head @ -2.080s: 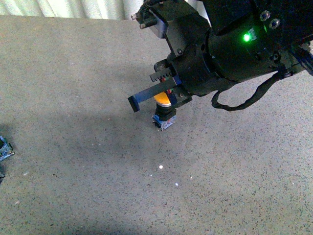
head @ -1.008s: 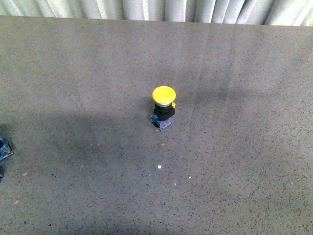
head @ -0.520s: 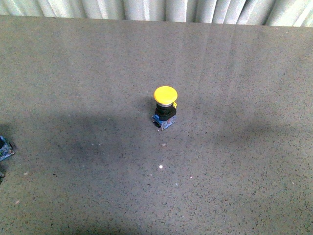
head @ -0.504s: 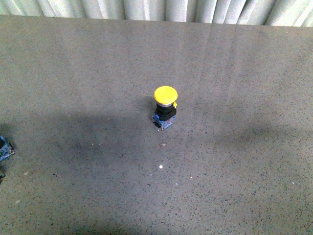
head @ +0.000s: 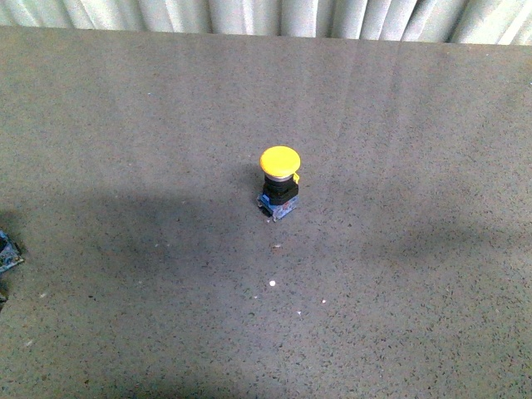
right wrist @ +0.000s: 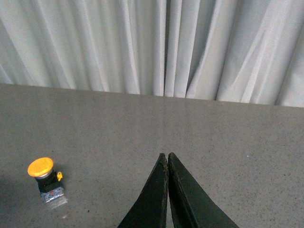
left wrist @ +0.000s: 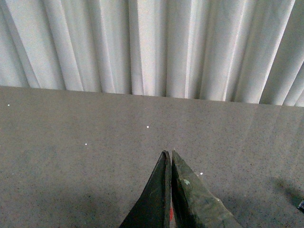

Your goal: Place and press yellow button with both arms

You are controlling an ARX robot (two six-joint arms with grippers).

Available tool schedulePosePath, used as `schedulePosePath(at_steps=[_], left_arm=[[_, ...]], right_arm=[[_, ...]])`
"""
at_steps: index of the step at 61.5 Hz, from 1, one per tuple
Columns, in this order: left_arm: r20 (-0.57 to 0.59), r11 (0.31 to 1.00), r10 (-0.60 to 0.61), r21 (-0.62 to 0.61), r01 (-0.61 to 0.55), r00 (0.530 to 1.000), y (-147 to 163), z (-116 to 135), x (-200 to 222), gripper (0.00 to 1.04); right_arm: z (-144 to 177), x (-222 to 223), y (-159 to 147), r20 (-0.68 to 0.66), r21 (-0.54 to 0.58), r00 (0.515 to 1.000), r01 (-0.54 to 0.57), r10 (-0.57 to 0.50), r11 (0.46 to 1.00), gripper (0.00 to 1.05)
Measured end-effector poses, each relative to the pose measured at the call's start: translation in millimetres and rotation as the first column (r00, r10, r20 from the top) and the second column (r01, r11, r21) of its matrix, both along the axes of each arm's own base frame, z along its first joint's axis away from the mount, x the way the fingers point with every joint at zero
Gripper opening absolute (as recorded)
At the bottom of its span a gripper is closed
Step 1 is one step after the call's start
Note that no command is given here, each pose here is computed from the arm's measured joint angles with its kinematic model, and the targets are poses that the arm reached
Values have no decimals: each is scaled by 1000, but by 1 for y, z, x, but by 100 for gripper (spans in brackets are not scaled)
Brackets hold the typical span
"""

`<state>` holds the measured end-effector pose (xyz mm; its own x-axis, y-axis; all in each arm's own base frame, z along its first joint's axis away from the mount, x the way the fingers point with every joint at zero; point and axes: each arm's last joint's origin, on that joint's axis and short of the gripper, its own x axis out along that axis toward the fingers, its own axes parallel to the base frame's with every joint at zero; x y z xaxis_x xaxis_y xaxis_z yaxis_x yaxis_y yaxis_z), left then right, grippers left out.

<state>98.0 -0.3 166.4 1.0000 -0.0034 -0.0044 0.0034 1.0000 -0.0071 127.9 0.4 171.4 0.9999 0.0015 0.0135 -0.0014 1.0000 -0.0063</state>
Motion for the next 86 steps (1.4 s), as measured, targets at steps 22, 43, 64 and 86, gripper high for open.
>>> schedulePosePath(at_steps=[22,43,64,86], left_arm=[[0,1000,0,0,0,1000,0,0,0,1],[0,1000,0,0,0,1000,0,0,0,1],[0,1000,0,0,0,1000,0,0,0,1],[0,1000,0,0,0,1000,0,0,0,50]], right_arm=[[1,-11,0,6,0,1000,0,0,1000,1],[1,-19,0,6,0,1000,0,0,1000,1],[-2,-31,0,0,0,1000,0,0,1000,1],[-2,-31,0,2,0,1000,0,0,1000,56]])
